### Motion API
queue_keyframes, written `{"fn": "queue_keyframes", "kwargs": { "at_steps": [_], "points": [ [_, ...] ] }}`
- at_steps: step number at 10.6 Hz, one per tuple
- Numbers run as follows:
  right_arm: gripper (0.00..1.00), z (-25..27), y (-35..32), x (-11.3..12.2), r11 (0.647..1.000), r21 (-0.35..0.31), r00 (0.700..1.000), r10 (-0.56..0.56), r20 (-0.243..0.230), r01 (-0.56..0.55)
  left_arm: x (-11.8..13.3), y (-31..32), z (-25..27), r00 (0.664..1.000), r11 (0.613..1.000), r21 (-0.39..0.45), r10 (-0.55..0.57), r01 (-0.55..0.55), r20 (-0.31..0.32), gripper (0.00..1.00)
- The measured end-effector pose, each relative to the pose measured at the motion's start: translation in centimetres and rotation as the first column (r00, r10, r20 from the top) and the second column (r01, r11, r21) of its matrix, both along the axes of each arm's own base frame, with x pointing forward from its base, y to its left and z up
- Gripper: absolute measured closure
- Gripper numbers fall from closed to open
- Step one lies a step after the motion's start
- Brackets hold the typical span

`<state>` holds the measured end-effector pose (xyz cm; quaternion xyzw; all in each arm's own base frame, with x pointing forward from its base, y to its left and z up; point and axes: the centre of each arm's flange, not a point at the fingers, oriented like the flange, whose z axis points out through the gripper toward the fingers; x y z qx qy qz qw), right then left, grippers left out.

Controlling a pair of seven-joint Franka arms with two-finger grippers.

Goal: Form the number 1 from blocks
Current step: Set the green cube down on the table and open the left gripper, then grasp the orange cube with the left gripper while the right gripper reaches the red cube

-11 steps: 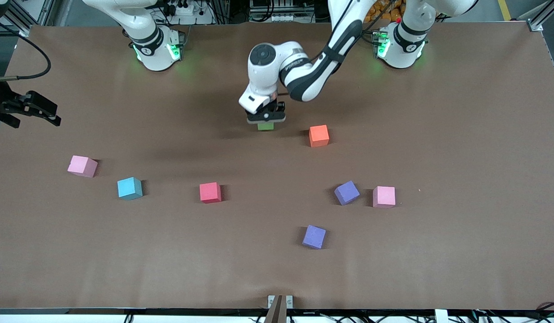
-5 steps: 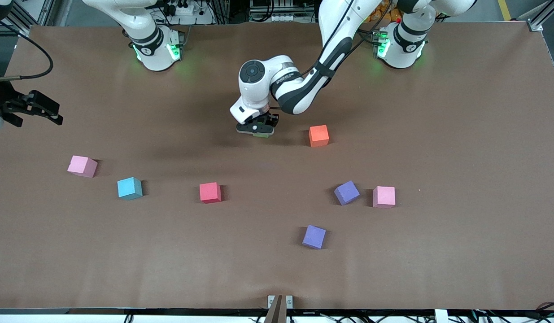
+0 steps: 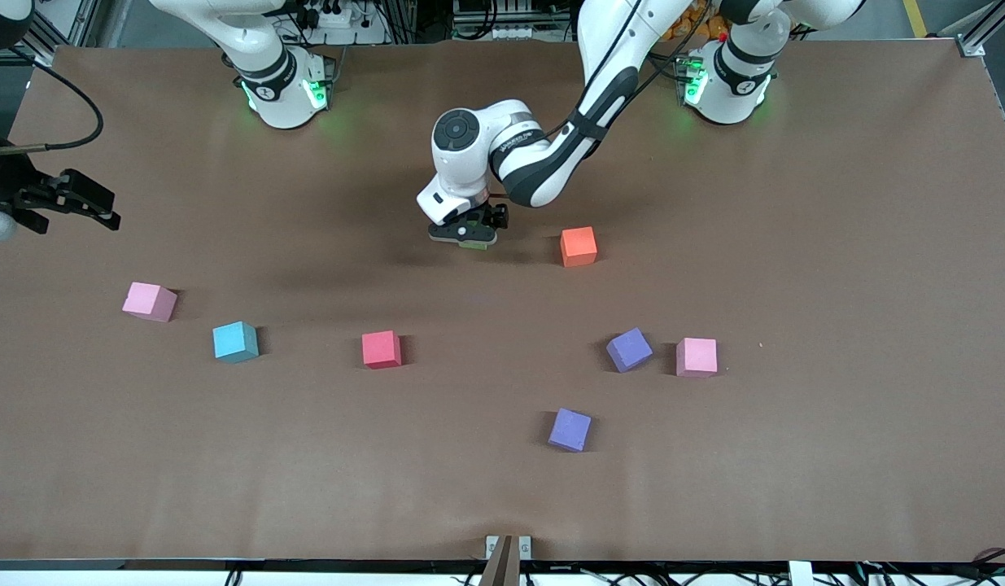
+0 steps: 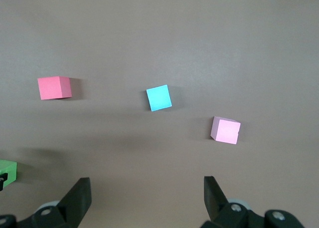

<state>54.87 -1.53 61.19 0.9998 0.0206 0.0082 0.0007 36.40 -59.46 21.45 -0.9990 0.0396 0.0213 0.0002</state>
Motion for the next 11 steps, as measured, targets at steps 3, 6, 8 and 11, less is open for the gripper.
{"fn": "queue_keyframes", "kwargs": {
  "at_steps": [3, 6, 8, 11],
  "points": [
    [0.00, 0.2, 0.2, 0.1, 1.000, 0.000, 1.000, 0.004, 0.010, -0.004, 5.0, 3.7, 3.8, 0.992, 0.991, 0.052, 0.126, -0.126, -0.001, 0.00],
    [0.00, 0.7, 0.6, 0.2, 1.000, 0.001, 1.000, 0.010, 0.022, -0.010, 9.8, 11.1, 6.0, 0.974, 0.971, 0.085, 0.226, -0.225, -0.004, 0.00],
    [0.00, -0.6, 1.0, 0.8, 1.000, 0.002, 1.000, 0.018, -0.002, -0.018, 9.3, 14.1, 5.9, 0.971, 0.968, 0.089, 0.238, -0.236, -0.012, 0.00],
    [0.00, -2.9, 3.4, 1.8, 0.998, 0.005, 0.998, 0.056, -0.042, -0.055, 5.6, 17.2, 2.8, 0.975, 0.973, 0.060, 0.224, -0.224, -0.001, 0.00]
  ]
}}
